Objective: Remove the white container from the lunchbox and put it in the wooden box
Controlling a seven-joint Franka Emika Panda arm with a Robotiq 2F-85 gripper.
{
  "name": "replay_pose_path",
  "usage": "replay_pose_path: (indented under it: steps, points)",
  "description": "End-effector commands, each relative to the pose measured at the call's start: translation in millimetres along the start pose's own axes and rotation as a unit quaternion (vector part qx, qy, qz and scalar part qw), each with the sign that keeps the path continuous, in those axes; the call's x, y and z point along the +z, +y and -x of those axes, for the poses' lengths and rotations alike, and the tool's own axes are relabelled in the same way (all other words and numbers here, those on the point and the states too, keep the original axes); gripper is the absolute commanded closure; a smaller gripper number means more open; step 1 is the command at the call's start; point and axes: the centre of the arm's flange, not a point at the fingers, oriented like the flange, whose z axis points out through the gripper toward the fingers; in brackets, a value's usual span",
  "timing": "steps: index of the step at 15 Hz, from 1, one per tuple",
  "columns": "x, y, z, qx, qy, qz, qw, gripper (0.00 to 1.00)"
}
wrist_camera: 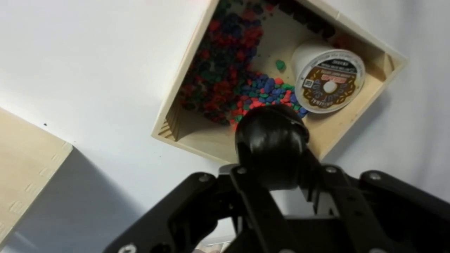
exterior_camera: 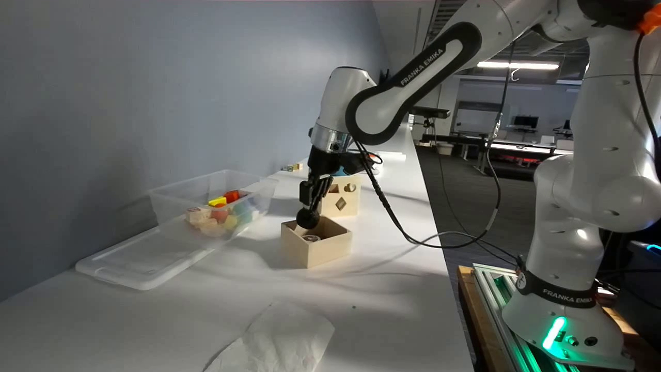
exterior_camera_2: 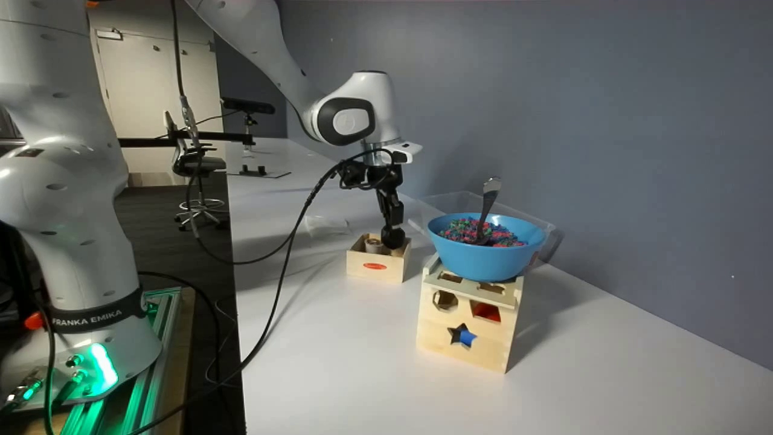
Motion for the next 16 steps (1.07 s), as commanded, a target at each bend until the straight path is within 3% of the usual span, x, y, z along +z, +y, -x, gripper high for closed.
replay_pose_path:
  steps: [1, 16]
  points:
    - [10.5, -4.2, -9.1, -0.005, -0.001, -0.004, 1.0, 0.91]
    - [40.4, -31.3, -28.6, -0.039, -0.013, -0.047, 0.9981, 0.91]
